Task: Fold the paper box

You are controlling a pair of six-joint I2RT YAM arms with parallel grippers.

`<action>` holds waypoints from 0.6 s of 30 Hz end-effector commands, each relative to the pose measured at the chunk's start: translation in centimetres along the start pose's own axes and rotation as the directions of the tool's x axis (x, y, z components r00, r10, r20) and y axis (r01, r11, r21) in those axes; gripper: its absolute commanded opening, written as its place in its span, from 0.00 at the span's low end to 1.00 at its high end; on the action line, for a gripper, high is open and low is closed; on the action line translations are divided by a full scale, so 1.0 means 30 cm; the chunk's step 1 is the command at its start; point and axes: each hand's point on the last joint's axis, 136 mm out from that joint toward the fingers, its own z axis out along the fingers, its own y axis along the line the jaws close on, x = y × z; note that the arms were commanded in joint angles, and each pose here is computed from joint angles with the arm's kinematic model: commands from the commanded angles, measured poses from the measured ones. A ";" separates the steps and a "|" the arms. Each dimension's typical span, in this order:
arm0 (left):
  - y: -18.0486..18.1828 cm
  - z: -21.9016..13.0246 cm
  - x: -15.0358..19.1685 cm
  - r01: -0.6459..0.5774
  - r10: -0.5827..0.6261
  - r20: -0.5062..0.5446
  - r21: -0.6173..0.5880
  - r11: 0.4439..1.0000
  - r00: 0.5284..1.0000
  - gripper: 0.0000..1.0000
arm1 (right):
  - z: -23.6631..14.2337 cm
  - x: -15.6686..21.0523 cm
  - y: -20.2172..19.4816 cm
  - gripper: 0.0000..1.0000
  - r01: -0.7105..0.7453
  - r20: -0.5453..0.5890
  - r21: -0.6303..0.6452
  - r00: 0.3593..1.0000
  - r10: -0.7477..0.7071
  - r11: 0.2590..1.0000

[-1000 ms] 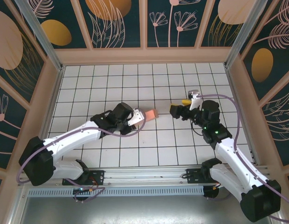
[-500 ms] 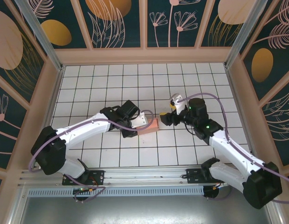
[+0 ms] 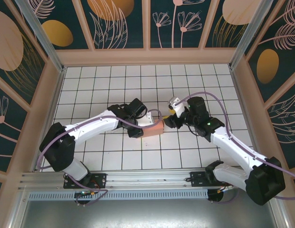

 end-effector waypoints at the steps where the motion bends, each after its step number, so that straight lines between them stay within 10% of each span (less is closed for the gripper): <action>1: -0.016 0.062 0.056 0.003 0.000 -0.082 0.040 0.999 0.997 0.39 | -0.005 0.027 0.016 0.46 0.041 -0.070 -0.020 0.997 -0.043 0.999; 18: -0.019 0.075 0.063 0.019 -0.015 -0.093 0.047 0.999 0.996 0.38 | 0.059 0.062 -0.009 0.21 0.049 -0.124 -0.024 0.991 -0.052 0.998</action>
